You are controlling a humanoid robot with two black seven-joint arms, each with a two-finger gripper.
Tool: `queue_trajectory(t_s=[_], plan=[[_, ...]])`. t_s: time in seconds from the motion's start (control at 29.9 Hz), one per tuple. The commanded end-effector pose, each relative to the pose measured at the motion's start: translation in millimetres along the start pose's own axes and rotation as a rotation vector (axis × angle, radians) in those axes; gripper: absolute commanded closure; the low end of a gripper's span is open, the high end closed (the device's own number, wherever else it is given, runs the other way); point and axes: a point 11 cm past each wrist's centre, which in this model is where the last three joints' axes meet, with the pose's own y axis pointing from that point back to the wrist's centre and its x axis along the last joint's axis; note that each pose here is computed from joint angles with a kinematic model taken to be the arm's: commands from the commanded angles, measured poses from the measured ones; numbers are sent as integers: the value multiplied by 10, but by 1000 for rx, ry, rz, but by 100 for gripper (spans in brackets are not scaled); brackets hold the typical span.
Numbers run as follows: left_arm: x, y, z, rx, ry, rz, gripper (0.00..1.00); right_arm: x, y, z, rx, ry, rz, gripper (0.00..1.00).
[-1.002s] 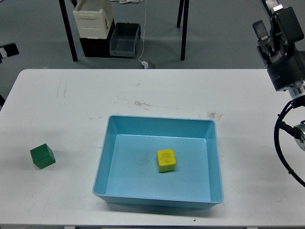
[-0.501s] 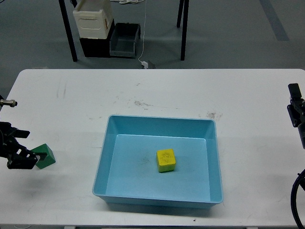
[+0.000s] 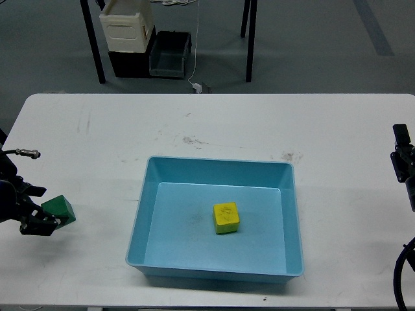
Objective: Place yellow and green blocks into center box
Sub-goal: 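Lower the left gripper onto the green cube and close it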
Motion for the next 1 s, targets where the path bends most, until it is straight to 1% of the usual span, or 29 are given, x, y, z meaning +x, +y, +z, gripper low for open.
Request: queue_trajectory(t_s=[0.0, 0.27, 0.33, 0.4, 0.47, 0.5, 0.53, 0.6, 0.67, 0.84, 0.87, 0.94, 0.97], plan=[[34, -122, -50, 2, 9, -8, 0, 18, 27, 17, -6, 2, 8, 3], [-8, -232, -95, 5, 28, -29, 1, 61, 83, 58, -24, 8, 36, 3], [-71, -268, -112, 8, 37, -49, 3, 61, 83, 58, -24, 8, 36, 3], [-113, -294, -134, 12, 46, -62, 3, 66, 83, 57, -23, 8, 38, 3], [-118, -318, -126, 8, 48, -64, 8, 66, 83, 57, -23, 8, 38, 3], [-135, -320, -144, 13, 53, -68, 15, 67, 83, 57, -23, 8, 39, 3], [-167, -323, -162, 18, 58, -76, 18, 67, 83, 57, -23, 8, 39, 3], [-213, -333, -193, 25, 60, -82, 19, 69, 84, 61, -25, 9, 40, 3], [-211, -341, -204, 28, 57, -75, 22, 67, 83, 57, -23, 10, 39, 3], [-248, -358, -228, 34, 65, -80, 23, 70, 89, 65, -26, 9, 40, 3], [-264, -356, -252, 40, 71, -83, 25, 70, 89, 65, -26, 9, 40, 3], [-269, -374, -273, 45, 78, -83, 37, 70, 89, 65, -26, 9, 40, 3], [-269, -378, -273, 45, 78, -83, 40, 68, 88, 60, -25, 9, 40, 3]])
